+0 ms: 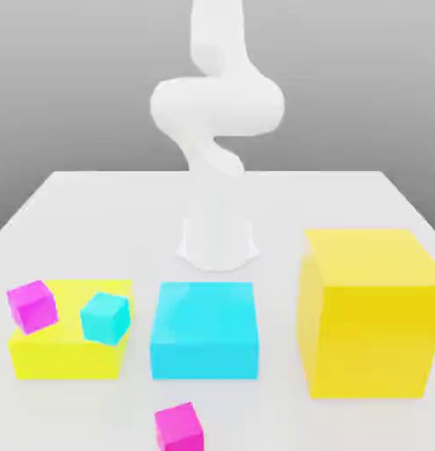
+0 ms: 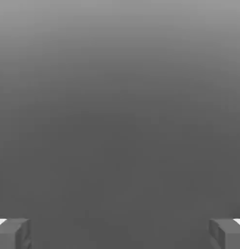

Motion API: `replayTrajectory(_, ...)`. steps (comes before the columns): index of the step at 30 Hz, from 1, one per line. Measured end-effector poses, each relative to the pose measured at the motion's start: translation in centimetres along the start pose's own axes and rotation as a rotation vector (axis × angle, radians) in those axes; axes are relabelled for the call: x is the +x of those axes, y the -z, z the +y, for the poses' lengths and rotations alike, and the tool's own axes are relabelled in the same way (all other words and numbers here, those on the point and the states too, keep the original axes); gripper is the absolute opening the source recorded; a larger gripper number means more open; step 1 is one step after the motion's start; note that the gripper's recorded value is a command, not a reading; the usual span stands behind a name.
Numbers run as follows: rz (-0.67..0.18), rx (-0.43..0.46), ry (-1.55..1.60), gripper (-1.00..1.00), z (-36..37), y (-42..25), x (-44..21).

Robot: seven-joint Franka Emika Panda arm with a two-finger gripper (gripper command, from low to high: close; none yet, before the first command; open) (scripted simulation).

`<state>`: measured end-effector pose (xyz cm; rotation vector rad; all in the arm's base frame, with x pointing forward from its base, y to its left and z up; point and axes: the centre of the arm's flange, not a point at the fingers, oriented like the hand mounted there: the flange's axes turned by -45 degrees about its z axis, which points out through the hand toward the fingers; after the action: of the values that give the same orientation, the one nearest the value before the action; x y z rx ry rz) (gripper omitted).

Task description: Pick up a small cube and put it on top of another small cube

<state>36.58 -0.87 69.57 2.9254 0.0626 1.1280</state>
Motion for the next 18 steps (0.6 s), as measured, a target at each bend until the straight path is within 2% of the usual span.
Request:
replayTrajectory(4, -0.152, 0.069, 0.178, 0.0, -3.5, -5.4, -0.9)
replayTrajectory(9, -0.335, 0.204, 0.405, 0.0, -8.7, -11.8, -3.6)
replayTrajectory(13, -0.467, 0.349, 0.573, 0.0, -12.7, -16.4, -6.6)
replayTrajectory(18, -0.605, 0.574, 0.763, 0.0, -17.5, -21.0, -11.4)
